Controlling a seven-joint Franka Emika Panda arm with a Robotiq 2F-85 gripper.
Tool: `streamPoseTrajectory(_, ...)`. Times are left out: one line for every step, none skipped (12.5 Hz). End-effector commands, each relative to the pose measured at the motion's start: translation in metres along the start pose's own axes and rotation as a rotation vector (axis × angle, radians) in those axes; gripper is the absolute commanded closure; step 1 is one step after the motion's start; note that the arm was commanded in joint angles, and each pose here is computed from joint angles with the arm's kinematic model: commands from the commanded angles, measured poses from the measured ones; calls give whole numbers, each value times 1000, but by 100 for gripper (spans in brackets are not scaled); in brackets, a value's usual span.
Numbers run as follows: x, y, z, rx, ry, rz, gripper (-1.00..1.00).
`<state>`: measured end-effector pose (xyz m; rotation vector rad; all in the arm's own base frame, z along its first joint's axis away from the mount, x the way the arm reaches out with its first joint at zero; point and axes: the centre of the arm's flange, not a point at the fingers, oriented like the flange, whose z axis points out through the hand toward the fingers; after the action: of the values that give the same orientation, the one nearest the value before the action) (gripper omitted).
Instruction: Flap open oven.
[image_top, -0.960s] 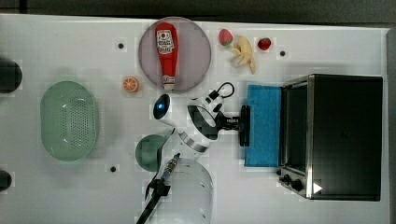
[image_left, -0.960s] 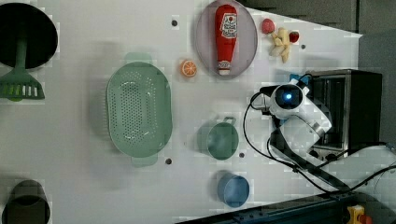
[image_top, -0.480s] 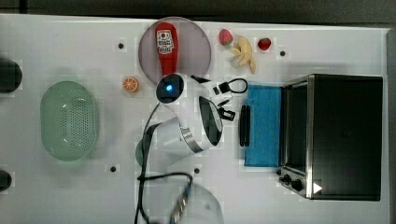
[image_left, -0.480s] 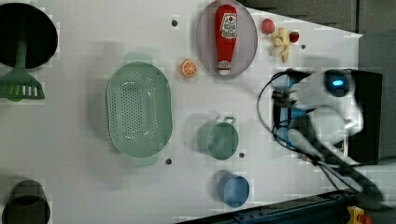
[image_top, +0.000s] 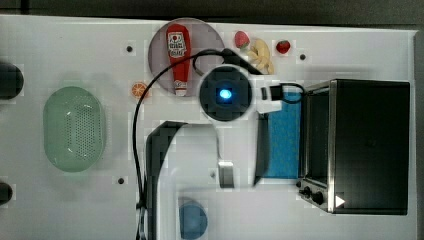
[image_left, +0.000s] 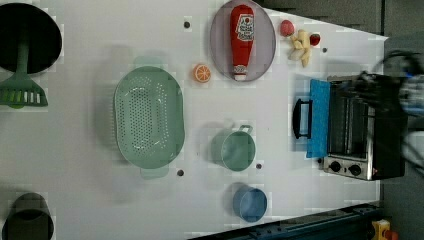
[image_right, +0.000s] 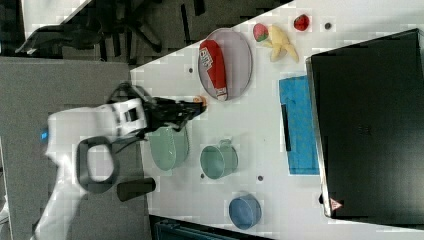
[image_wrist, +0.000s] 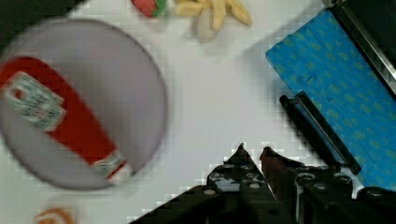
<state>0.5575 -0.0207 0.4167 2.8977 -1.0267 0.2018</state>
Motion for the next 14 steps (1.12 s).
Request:
streamPoseTrajectory(2, 26, -40, 11, -81, 113, 65)
streamPoseTrajectory(-1, 31, -64, 12, -95, 112, 65)
streamPoseTrajectory(-4, 39, -84, 0, -123, 114, 65)
streamPoseTrajectory(-7, 47, -102, -10, -146, 118, 65)
streamPoseTrajectory(-9, 53, -119, -17, -162, 134, 65)
streamPoseTrajectory(-11, 59, -132, -29, -179, 171, 65)
streamPoseTrajectory(-13, 63, -141, -34, -185, 206, 65)
streamPoseTrajectory(-14, 65, -147, -27, -180, 211, 65)
streamPoseTrajectory(-15, 64, -150, -20, -174, 208, 65)
streamPoseTrajectory(-16, 64, -152, -18, -172, 206, 65)
streamPoseTrajectory(-16, 64, -152, -18, -172, 206, 65)
streamPoseTrajectory(-16, 64, -151, -19, -173, 206, 65)
streamPoseTrajectory(-16, 64, -150, -21, -175, 206, 65)
streamPoseTrajectory(-17, 64, -148, -23, -177, 205, 65)
